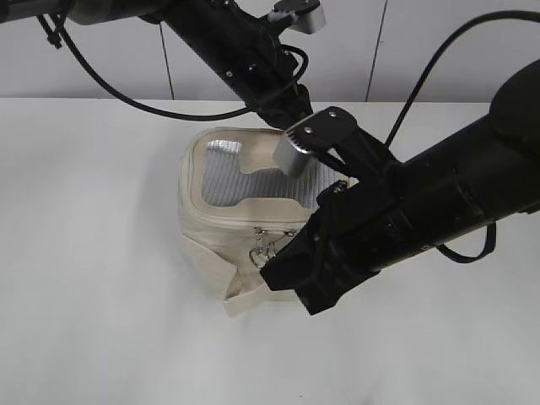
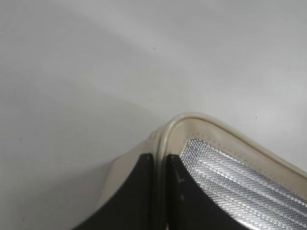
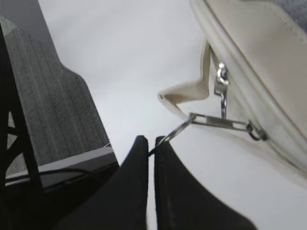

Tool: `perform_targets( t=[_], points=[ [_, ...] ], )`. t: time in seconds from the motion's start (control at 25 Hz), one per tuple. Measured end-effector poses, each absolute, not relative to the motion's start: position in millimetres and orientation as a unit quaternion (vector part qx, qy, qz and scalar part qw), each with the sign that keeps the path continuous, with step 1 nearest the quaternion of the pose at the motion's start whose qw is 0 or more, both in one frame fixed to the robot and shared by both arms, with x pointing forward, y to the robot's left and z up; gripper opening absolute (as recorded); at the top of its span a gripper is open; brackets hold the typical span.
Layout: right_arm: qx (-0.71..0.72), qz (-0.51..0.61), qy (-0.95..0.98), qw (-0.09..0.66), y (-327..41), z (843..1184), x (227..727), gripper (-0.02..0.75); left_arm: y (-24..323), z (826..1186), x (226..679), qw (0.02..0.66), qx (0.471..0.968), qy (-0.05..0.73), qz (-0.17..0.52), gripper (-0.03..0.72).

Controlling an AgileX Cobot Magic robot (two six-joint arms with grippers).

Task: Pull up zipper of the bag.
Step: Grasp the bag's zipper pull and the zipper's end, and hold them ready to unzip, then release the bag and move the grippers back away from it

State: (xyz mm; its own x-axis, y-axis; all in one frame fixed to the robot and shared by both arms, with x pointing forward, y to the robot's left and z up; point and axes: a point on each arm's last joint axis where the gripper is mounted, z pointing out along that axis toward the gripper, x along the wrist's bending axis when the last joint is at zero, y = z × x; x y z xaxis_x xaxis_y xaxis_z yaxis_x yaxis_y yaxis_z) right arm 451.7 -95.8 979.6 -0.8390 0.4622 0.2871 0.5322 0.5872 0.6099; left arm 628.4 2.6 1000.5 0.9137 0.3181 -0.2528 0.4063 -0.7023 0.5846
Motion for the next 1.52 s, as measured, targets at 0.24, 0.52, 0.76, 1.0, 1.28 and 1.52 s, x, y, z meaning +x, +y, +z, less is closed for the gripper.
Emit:
perform_targets(
  t=[0.24,0.52,0.76,1.0,1.28,1.52],
  points=[
    [-0.280,-0.383,-0.880,0.030,-81.9,980.7,447.1,0.008,2.7,1000.6,628.5,0.331,0.921,0.196,-0.066,0.039],
    [-0.269,-0.385,-0.881,0.061,-63.8,967.4,461.2,0.008,1.0,1000.9,626.9,0.330,0.922,0.193,-0.066,0.039],
    [-0.265,-0.356,-0.893,0.077,-63.4,967.6,459.4,0.022,0.8,1000.7,626.3,0.328,0.921,0.200,-0.069,0.039],
    [-0.282,-0.287,-0.911,0.093,-78.4,971.2,451.8,0.384,2.3,1003.7,630.0,0.334,0.915,0.220,-0.063,0.243],
    [-0.333,-0.262,-0.906,0.019,-119.1,1006.0,446.9,0.454,16.8,1029.1,631.7,0.341,0.903,0.257,-0.050,0.287],
    [-0.415,-0.252,-0.874,0.015,-170.8,1019.0,439.3,0.455,36.7,1078.6,615.9,0.343,0.898,0.274,-0.018,0.260]
  ],
)
